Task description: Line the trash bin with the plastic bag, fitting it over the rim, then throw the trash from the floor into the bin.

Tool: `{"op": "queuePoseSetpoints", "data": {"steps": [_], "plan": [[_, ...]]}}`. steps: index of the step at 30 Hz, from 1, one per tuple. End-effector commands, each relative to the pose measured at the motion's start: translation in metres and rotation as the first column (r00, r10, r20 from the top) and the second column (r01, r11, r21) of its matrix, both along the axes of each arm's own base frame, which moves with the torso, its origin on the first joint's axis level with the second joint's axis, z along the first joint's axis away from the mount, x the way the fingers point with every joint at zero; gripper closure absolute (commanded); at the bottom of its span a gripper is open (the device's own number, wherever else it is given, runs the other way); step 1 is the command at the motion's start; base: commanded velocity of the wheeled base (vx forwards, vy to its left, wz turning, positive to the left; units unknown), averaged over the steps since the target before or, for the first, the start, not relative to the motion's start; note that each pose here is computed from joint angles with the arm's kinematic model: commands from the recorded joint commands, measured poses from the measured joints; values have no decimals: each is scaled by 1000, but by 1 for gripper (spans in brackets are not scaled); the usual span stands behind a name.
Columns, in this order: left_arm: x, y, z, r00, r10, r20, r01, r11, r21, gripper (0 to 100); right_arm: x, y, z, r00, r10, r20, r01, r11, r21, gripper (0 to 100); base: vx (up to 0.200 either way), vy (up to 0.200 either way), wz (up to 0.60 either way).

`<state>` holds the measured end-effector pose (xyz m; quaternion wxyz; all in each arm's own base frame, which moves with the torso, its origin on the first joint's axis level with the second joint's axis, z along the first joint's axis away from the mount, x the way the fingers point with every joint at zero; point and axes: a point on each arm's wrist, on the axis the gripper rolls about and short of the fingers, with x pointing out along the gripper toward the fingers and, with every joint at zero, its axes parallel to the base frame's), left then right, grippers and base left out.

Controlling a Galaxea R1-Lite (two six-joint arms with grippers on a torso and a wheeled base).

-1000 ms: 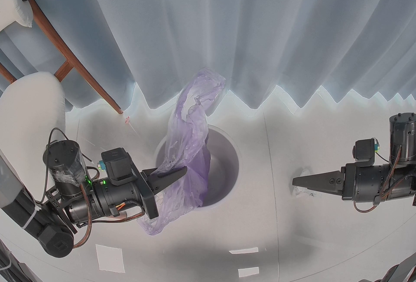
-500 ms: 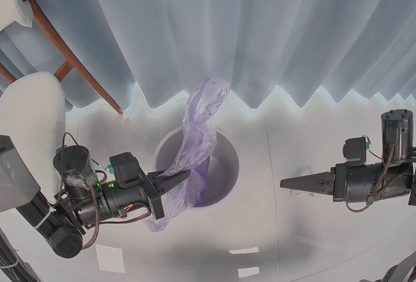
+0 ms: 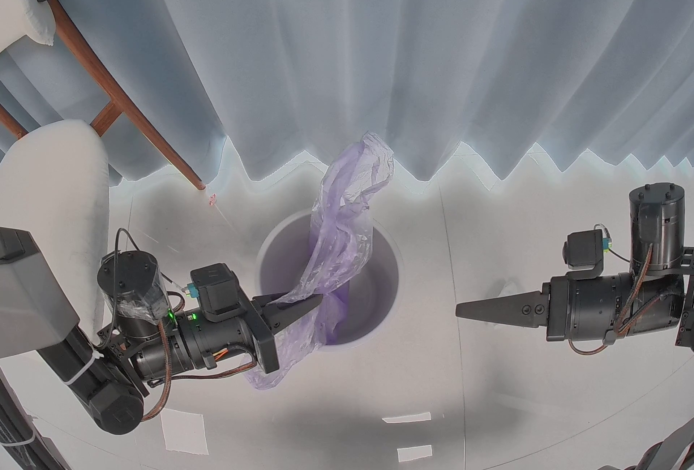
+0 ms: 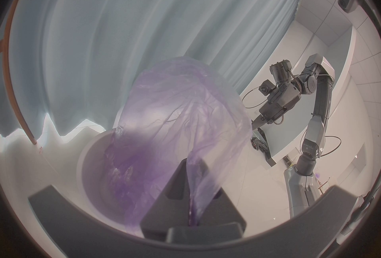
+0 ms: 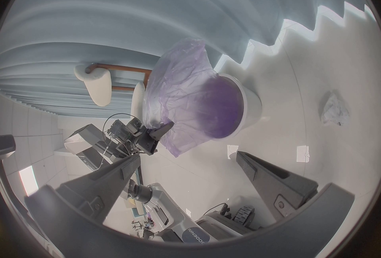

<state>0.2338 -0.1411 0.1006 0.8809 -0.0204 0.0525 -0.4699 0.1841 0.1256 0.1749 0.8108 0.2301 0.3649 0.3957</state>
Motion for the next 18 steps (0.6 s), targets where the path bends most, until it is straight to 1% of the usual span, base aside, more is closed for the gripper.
{"op": "queuePoseSetpoints", "data": {"steps": [1, 8, 13, 18], "plan": [[-1, 0, -2, 1000, -3, -4, 3, 1000, 2, 100, 2, 2, -4, 1000, 3, -6, -3, 1000, -4, 0, 0, 0, 0], [-3, -1, -4, 1000, -11, -15, 11, 1000, 8, 100, 9, 7, -4, 1000, 6, 0, -6, 1000, 1, 0, 0, 0, 0], [-4, -1, -7, 1000, -11, -25, 11, 1000, 17, 100, 13, 13, -7, 1000, 15, -17, -15, 1000, -6, 0, 0, 0, 0], [-4, 0, -9, 1000, -14, -9, 14, 999, 37, 100, 22, 24, -10, 999, 30, -13, -30, 1000, -4, 0, 0, 0, 0]]}}
